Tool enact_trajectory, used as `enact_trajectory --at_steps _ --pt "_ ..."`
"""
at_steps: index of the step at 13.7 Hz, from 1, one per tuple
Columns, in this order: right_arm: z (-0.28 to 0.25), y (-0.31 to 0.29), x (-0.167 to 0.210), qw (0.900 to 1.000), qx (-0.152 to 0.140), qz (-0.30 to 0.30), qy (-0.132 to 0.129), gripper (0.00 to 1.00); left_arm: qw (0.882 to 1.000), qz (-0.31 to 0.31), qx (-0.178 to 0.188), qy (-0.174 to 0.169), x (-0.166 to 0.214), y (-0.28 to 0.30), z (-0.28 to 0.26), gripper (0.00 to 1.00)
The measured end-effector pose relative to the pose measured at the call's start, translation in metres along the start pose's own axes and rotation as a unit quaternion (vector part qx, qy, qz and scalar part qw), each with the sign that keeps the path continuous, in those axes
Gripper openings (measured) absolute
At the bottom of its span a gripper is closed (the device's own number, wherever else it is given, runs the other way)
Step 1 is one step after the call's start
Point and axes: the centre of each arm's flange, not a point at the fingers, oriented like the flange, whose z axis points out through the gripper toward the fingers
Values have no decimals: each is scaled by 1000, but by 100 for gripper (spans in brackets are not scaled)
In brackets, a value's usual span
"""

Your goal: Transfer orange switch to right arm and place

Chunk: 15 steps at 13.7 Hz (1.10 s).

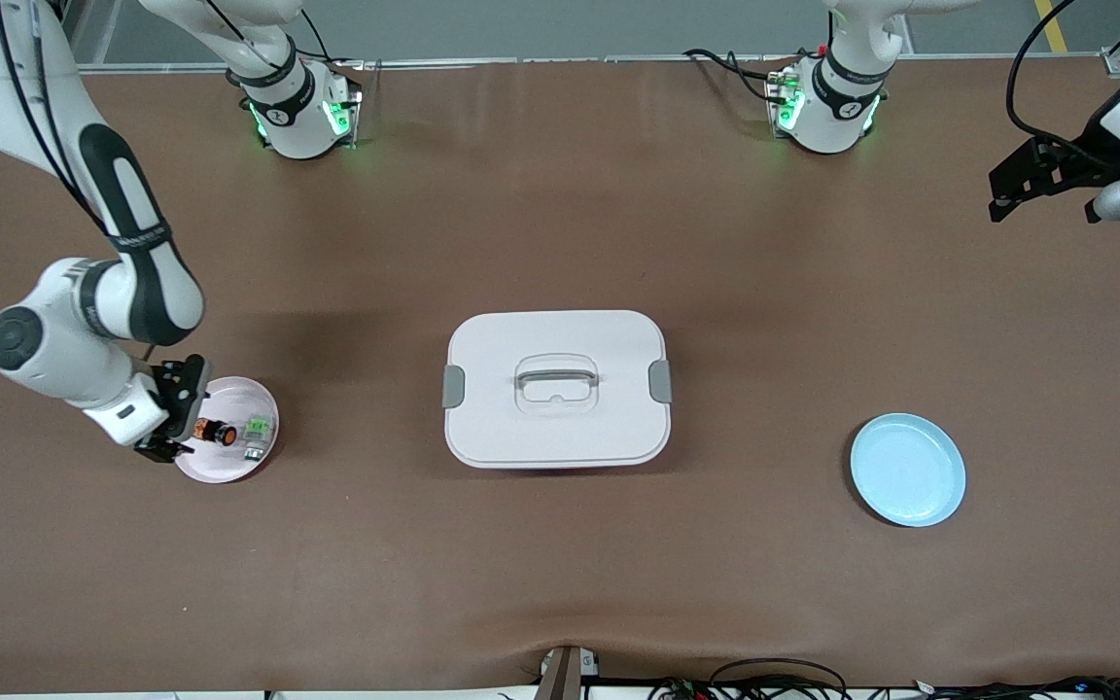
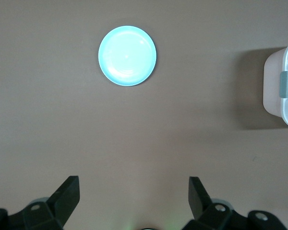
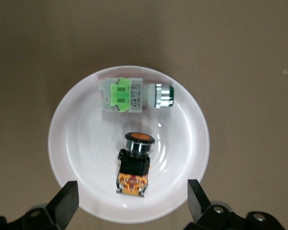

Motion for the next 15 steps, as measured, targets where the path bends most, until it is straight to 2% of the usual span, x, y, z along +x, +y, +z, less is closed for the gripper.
enact_trajectory --at_steps 1,3,5,6,8,10,13,14,15 --pt "-23 8 1 1000 10 9 2 100 1000 -1 0 -1 0 -1 0 100" --pt "-60 20 1 997 30 70 2 100 1000 -1 0 -2 0 -1 2 100" --pt "-100 29 3 986 43 159 -1 100 1000 -1 0 -3 1 -1 3 100" --pt "-123 33 4 977 47 207 -3 100 1000 -1 0 -4 1 -1 4 100" --pt "-166 34 10 948 52 314 -10 100 1000 -1 0 -4 1 -2 4 100" --pt "-196 33 24 909 39 414 -10 100 1000 -1 0 -4 1 -2 4 100" --pt "-216 26 67 857 30 515 -13 100 1000 -2 -1 -4 1 -2 5 100" --pt "-220 23 80 843 26 537 -20 100 1000 -2 -1 -4 1 -2 4 100" --pt "-226 21 89 834 16 550 -27 100 1000 -2 -1 -3 1 -2 4 100"
